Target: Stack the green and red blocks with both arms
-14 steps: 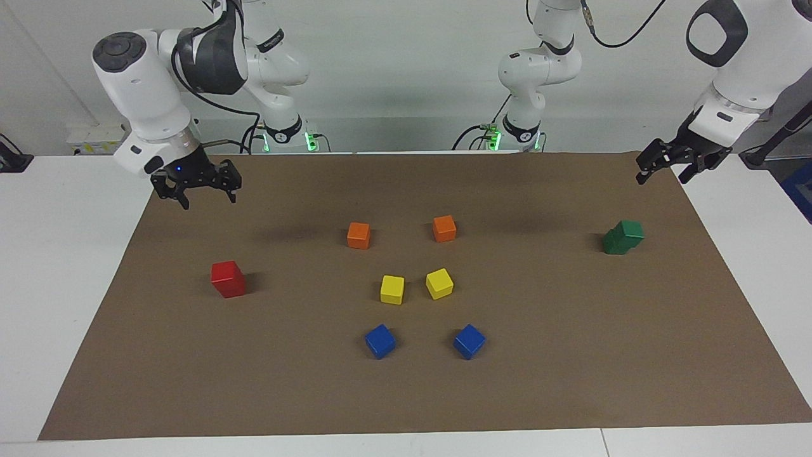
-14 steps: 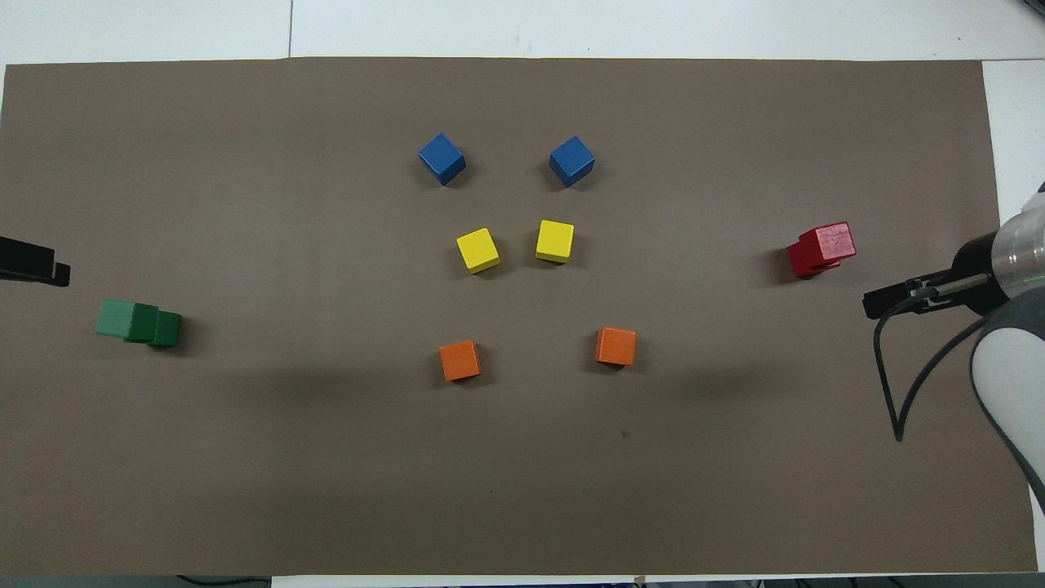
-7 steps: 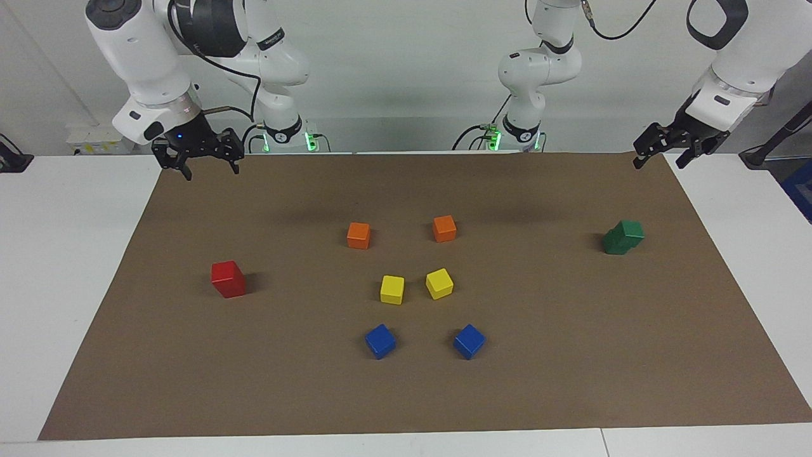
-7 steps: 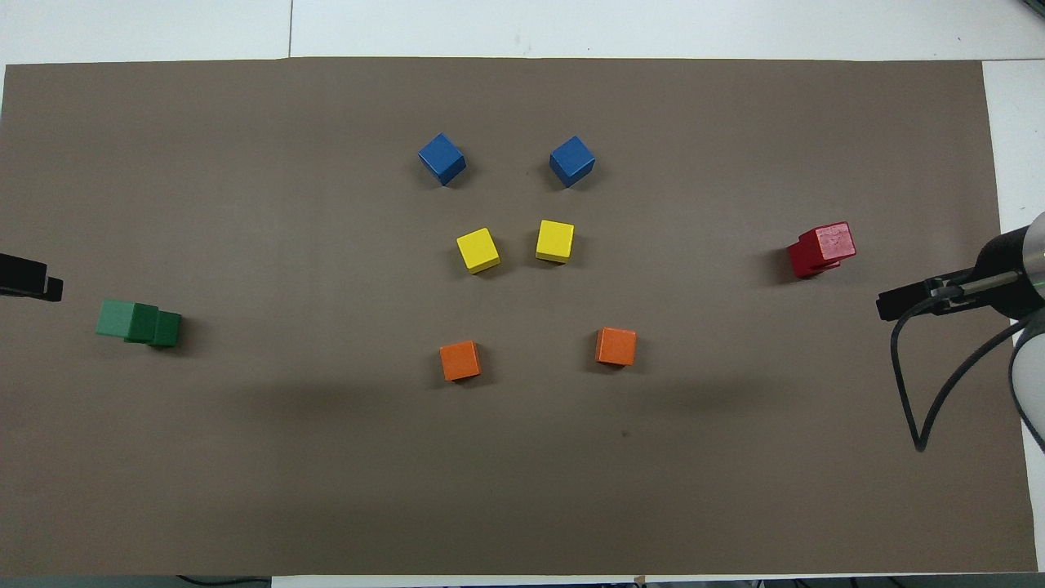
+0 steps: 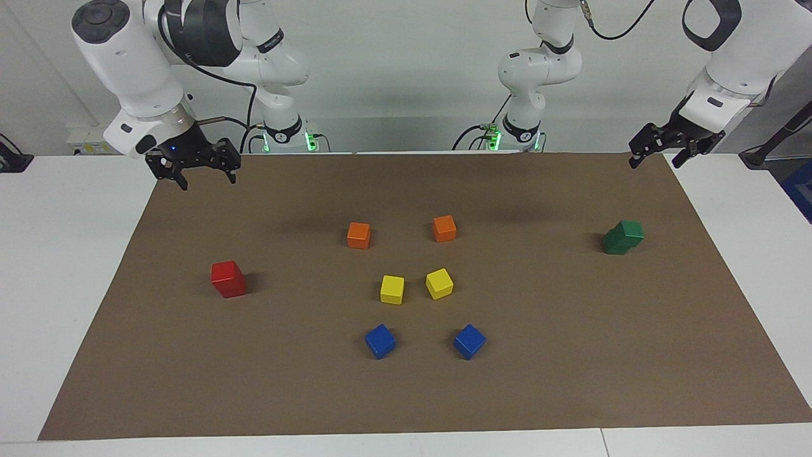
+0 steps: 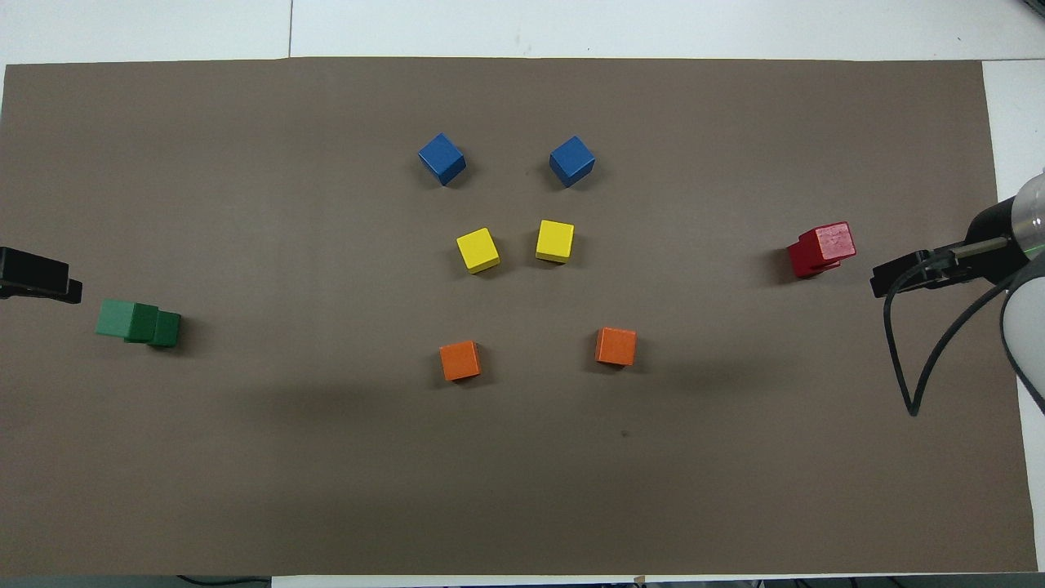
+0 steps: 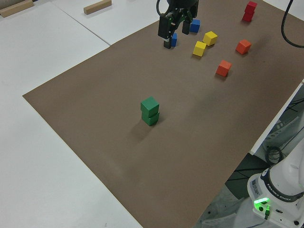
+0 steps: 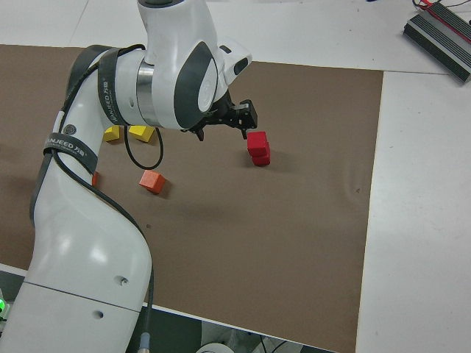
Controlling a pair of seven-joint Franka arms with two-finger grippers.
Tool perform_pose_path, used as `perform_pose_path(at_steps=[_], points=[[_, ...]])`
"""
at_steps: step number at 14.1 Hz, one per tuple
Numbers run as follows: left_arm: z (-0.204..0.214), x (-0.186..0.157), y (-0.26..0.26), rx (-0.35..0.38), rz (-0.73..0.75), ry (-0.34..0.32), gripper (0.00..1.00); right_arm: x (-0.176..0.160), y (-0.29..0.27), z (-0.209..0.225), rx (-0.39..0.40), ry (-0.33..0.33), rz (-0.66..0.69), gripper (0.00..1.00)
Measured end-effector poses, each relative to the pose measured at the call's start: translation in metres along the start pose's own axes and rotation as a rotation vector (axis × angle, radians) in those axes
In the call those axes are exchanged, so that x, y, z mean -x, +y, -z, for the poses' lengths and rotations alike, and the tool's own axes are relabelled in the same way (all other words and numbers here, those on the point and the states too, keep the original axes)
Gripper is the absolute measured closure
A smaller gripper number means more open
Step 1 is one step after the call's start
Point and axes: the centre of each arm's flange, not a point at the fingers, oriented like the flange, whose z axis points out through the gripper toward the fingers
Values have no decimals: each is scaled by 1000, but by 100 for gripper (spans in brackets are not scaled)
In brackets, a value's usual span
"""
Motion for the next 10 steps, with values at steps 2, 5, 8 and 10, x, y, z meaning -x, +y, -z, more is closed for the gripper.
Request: perform_pose_path(at_steps=[2,5,8,10], points=[[0,0,0,0,3,1,0,0,0,1,0,0,-2,0],[1,1,-1,0,4,2,0,0,0,1,0,0,-3,0],[2,1,-1,0,4,4,0,0,0,1,0,0,-3,0],[2,1,-1,0,4,5,0,0,0,1,0,-1,-3,0]])
